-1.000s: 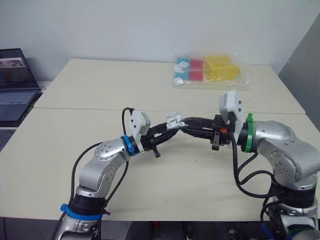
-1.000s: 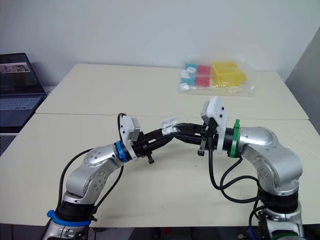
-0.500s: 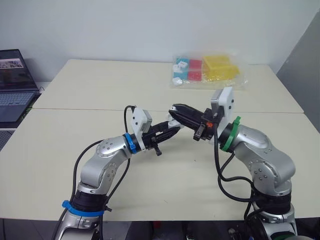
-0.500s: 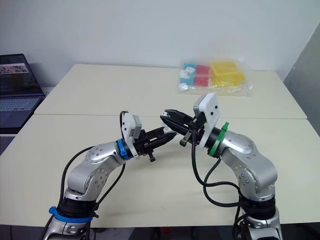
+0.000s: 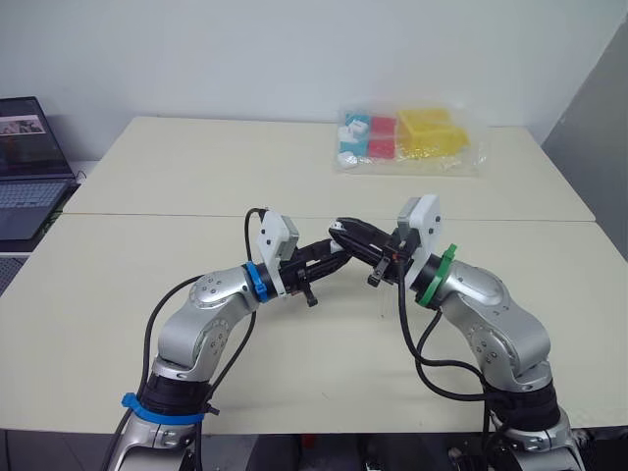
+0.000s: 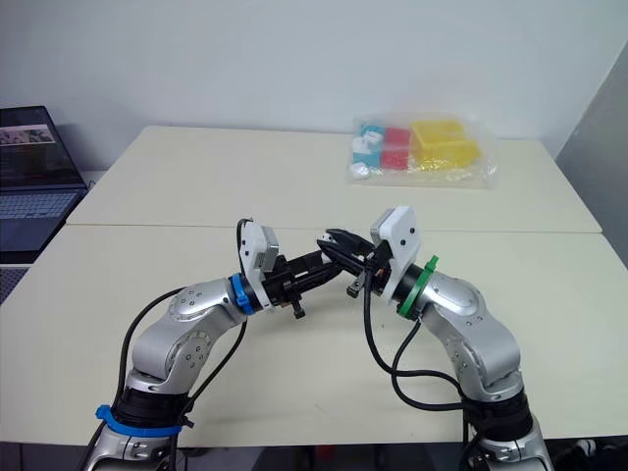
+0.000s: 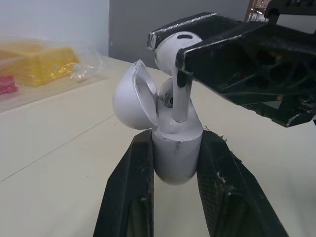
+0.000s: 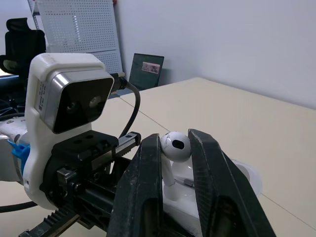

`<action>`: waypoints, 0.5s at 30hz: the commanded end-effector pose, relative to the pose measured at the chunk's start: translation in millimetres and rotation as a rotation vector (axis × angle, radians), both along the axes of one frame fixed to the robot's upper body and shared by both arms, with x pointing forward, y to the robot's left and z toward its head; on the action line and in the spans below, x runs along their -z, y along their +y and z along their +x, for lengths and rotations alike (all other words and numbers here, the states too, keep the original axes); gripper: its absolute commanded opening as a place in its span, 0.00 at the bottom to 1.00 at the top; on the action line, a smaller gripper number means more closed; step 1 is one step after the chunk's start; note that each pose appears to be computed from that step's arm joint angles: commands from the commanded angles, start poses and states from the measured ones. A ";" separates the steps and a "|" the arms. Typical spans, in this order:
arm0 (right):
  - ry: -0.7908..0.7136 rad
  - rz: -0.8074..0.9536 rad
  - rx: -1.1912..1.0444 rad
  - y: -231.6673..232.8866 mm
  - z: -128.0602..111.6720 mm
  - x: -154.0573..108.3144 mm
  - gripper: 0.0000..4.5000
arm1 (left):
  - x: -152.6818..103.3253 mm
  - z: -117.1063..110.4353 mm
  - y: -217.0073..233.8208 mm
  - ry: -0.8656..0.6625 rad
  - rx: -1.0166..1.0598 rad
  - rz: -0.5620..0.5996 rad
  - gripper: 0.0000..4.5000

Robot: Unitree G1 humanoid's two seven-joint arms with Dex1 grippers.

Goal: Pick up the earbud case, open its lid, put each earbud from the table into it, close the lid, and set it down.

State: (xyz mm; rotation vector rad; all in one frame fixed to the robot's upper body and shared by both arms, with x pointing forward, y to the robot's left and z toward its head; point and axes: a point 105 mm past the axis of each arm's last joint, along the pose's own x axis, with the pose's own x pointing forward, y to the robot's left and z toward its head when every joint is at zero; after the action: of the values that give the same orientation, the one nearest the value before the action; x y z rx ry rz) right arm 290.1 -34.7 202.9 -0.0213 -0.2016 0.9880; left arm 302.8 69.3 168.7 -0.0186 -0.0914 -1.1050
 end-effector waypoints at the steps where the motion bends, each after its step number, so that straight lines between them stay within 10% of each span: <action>1: -0.040 0.007 0.013 -1.0 -1.1 -4.3 0.10 | -15.9 -4.5 -1.9 -0.056 0.022 -0.019 0.18; 15: -0.011 -0.005 0.030 -0.9 -0.7 11.4 0.10 | -17.5 -3.2 1.1 -0.054 0.008 -0.029 0.18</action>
State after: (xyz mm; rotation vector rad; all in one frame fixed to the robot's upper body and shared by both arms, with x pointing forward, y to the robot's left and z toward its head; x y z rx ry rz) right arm 289.7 -33.6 192.5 -0.0421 -0.2125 0.9629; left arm 303.1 69.4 165.8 -0.0254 -0.0669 -1.1035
